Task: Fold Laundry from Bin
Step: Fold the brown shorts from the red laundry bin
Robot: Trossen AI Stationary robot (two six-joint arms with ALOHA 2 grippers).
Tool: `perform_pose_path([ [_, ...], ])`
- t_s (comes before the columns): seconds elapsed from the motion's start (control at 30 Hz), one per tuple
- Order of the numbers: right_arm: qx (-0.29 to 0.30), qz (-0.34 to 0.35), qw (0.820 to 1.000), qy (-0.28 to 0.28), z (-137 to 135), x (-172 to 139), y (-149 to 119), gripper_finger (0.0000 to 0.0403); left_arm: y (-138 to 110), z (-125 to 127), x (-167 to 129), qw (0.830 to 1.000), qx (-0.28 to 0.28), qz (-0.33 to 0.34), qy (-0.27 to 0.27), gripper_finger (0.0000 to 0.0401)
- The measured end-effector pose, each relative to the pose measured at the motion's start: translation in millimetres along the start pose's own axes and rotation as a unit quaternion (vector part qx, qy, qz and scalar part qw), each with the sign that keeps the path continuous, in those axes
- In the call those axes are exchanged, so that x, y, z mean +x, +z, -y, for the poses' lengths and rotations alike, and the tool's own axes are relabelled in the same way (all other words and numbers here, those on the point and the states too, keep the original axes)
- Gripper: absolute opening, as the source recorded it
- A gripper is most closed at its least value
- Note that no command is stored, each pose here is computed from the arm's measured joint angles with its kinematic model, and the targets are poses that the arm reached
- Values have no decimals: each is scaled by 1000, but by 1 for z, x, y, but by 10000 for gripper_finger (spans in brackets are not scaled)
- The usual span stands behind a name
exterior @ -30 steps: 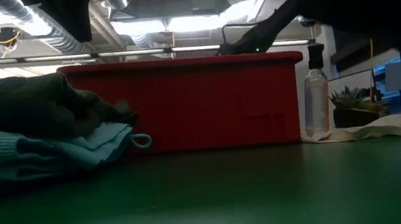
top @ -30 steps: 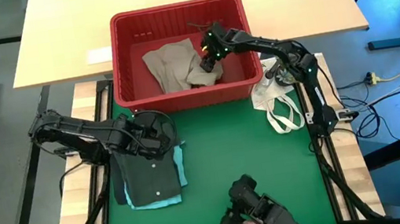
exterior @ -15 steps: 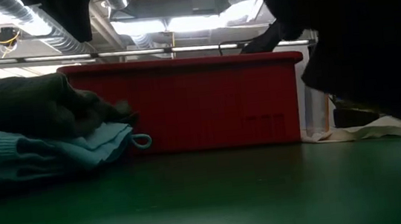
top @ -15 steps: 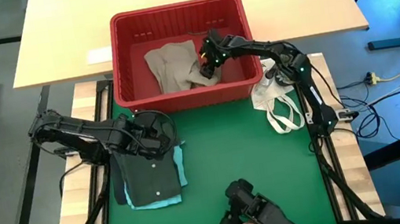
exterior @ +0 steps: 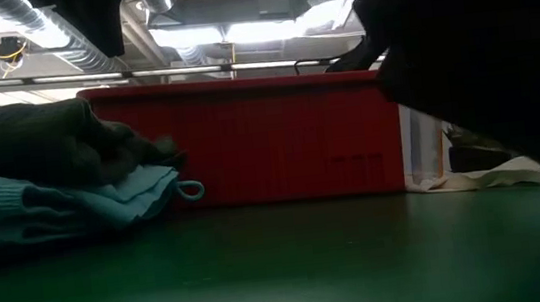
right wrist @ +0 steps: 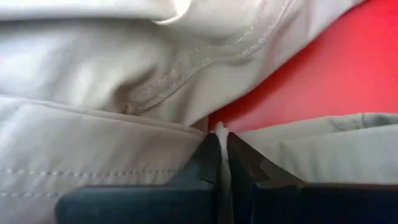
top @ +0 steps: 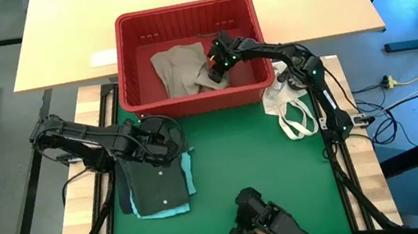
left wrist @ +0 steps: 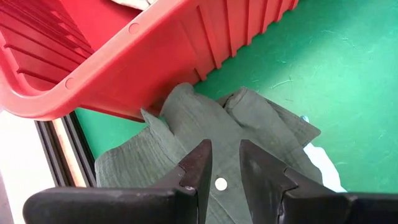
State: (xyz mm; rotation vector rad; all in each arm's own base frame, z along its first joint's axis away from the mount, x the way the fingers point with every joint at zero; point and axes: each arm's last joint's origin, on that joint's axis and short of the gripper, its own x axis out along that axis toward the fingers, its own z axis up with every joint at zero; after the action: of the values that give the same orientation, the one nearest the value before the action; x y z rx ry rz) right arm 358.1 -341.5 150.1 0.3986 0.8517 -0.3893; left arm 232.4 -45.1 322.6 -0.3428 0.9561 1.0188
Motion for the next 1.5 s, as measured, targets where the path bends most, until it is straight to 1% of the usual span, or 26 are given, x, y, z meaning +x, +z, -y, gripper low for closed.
perform_pose_path([
  [0.13,1,6,1000,2,-3,-10,5,28,0,0,0,1000,0,0,0,78],
  [0.2,-4,21,1000,0,-6,-22,11,23,0,0,0,1000,0,0,0,78],
  [0.3,-12,47,999,-2,-12,-42,22,8,0,0,0,1000,0,0,0,78],
  [0.43,-26,96,995,-3,-20,-74,39,16,0,0,0,1000,0,0,0,78],
  [0.53,-39,131,991,2,-27,-99,50,9,0,0,0,1000,0,0,0,78],
  [0.87,-67,216,974,-7,-48,-171,69,5,1,0,0,1000,-1,10,3,78],
  [1.0,-84,264,961,-8,-58,-206,75,7,2,0,0,999,-2,34,11,78],
  [1.2,-115,320,940,24,-79,-264,75,4,5,-1,0,997,-4,77,24,78],
  [1.27,-116,339,933,41,-86,-284,73,6,6,-1,-1,995,-4,98,32,78],
  [1.37,-121,370,919,62,-97,-313,70,7,8,-2,-1,990,-4,135,45,78],
  [1.5,-134,421,892,100,-110,-348,68,4,11,-3,-2,979,-6,194,65,78],
])
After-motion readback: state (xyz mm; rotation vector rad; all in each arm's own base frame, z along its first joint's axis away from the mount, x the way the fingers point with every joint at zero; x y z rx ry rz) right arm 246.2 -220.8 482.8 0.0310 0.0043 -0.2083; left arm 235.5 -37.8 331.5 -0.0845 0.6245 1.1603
